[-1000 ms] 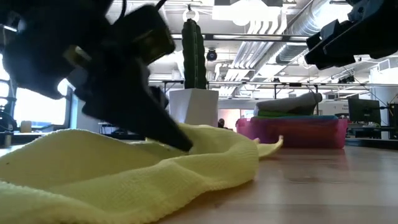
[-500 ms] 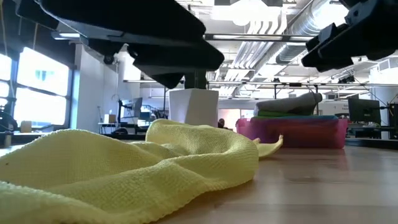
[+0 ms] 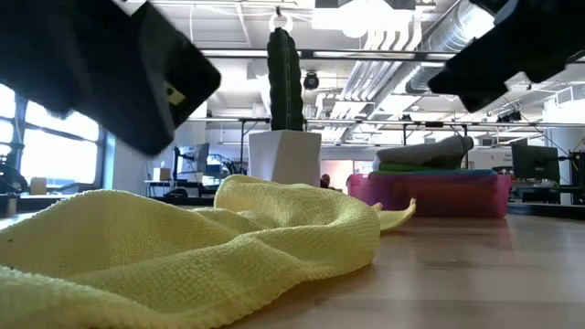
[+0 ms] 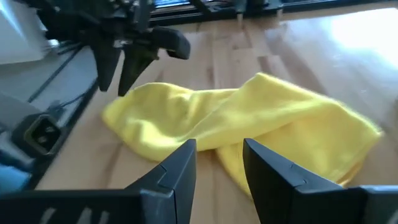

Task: Fold microfiber towels
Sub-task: Fold the yellow towel

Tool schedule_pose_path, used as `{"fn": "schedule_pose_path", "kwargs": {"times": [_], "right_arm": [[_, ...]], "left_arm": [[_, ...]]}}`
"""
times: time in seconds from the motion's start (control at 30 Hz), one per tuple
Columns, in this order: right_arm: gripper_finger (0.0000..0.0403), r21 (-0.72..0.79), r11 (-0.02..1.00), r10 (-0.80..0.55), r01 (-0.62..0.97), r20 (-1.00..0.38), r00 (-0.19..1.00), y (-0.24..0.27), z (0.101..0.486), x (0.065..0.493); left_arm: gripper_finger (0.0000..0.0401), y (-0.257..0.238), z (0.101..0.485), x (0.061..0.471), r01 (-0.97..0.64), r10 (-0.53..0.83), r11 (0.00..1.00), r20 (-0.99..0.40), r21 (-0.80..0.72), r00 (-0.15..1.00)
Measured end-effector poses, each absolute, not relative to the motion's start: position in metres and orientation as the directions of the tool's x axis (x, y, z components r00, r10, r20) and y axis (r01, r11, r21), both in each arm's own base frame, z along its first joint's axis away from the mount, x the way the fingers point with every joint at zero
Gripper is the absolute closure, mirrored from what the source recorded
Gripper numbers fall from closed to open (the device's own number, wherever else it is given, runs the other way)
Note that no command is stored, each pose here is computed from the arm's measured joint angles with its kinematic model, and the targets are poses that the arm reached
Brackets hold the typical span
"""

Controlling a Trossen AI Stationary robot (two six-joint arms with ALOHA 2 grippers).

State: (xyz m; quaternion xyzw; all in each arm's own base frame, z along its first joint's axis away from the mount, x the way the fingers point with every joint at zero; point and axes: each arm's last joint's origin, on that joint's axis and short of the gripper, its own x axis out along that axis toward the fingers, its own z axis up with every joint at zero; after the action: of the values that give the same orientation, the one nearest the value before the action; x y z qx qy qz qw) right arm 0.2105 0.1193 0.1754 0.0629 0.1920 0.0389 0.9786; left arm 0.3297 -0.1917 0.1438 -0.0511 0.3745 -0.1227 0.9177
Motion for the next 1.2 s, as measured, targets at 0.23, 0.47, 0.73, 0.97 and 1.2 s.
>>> {"fn": "schedule_pose_path", "kwargs": {"times": [0.23,0.47,0.73,0.97,1.2], "right_arm": [[0.0277,0.042,0.999,0.047,-0.032,-0.411,0.911,0.109,0.163,0.222],[0.0277,-0.216,0.965,0.046,-0.151,-0.428,0.903,0.117,0.142,0.237],[0.0277,-0.434,0.865,-0.003,-0.253,-0.507,0.862,0.133,0.126,0.267],[0.0277,-0.559,0.777,-0.213,-0.290,-0.667,0.714,0.126,0.120,0.271],[0.0277,-0.523,0.778,-0.211,-0.348,-0.739,0.640,0.117,0.119,0.274]], "left_arm": [[0.0275,-0.179,0.137,0.326,-0.054,0.022,0.998,-0.708,-0.022,0.706],[0.0275,-0.176,0.130,0.325,-0.137,0.045,0.988,-0.733,-0.066,0.678],[0.0275,-0.176,0.119,0.324,-0.176,0.043,0.980,-0.767,-0.093,0.640],[0.0275,-0.174,0.118,0.322,-0.192,0.073,0.979,-0.778,-0.062,0.624],[0.0275,-0.173,0.118,0.322,-0.195,0.079,0.979,-0.781,-0.055,0.620]]}}
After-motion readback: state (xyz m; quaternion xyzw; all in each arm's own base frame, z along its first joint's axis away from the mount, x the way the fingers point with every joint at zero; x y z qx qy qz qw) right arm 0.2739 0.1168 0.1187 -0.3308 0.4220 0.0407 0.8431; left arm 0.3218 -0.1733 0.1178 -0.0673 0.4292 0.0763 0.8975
